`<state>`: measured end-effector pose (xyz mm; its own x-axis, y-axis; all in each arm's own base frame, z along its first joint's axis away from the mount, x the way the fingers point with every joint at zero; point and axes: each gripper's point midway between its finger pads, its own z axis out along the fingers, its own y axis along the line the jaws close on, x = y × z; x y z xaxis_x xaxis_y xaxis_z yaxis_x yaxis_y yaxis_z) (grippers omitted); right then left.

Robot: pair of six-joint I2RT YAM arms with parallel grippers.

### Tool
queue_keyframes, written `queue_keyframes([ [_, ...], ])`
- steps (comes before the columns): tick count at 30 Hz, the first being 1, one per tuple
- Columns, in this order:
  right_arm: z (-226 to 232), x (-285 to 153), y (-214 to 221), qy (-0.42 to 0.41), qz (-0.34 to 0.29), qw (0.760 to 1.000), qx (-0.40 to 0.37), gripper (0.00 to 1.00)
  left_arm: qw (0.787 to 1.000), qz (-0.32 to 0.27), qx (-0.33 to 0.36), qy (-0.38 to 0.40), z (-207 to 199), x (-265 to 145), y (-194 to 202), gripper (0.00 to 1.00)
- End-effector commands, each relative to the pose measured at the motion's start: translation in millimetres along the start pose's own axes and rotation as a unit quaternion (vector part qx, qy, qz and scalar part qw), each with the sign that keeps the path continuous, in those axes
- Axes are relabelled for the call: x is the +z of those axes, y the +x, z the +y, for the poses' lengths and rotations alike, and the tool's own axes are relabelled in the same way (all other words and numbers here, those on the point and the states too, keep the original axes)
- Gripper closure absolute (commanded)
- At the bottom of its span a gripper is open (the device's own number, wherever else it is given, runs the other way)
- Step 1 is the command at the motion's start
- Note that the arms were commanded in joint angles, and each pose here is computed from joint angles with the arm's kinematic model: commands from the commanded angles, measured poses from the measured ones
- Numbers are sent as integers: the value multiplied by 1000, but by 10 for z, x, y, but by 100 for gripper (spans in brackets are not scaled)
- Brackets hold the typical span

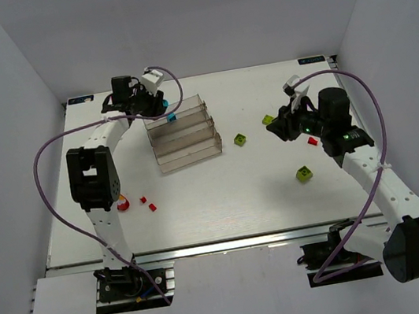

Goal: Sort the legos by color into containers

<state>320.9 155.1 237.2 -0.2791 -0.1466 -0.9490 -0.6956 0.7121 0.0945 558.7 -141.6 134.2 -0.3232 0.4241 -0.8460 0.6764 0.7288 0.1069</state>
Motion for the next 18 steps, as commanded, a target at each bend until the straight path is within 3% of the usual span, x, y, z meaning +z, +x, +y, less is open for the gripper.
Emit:
queue_keyframes([
  [1, -39, -24, -140, 5, -25, 1000, -15, 63, 999, -15, 22, -31, 139, -42, -217, 58],
  [3, -57, -32, -140, 7, -25, 1000, -14, 62, 999, -9, 21, -30, 110, -9, -212, 47],
  [4, -68, -35, -143, 9, -26, 1000, -14, 62, 999, -11, 21, -35, 131, -22, -244, 36],
  [7, -84, -47, -137, 10, -26, 1000, -12, 62, 999, -13, 14, -50, 188, -42, -287, 33],
  [10, -97, -55, -137, 10, -27, 1000, -12, 61, 998, -25, 6, -55, 200, -97, -401, 15],
  [13, -107, -68, -146, 11, -29, 999, -13, 59, 998, -37, -4, -49, 173, -135, -496, 14],
  [16, -122, -85, -134, 11, -31, 999, -20, 55, 997, -61, -29, -39, 105, -250, -701, 25],
  [17, -123, -84, -131, 10, -32, 999, -25, 53, 995, -74, -55, -30, 44, -337, -816, 36],
  [18, -165, -98, -137, 17, -34, 999, -29, 46, 993, -84, -79, -19, 20, -420, -866, 69],
])
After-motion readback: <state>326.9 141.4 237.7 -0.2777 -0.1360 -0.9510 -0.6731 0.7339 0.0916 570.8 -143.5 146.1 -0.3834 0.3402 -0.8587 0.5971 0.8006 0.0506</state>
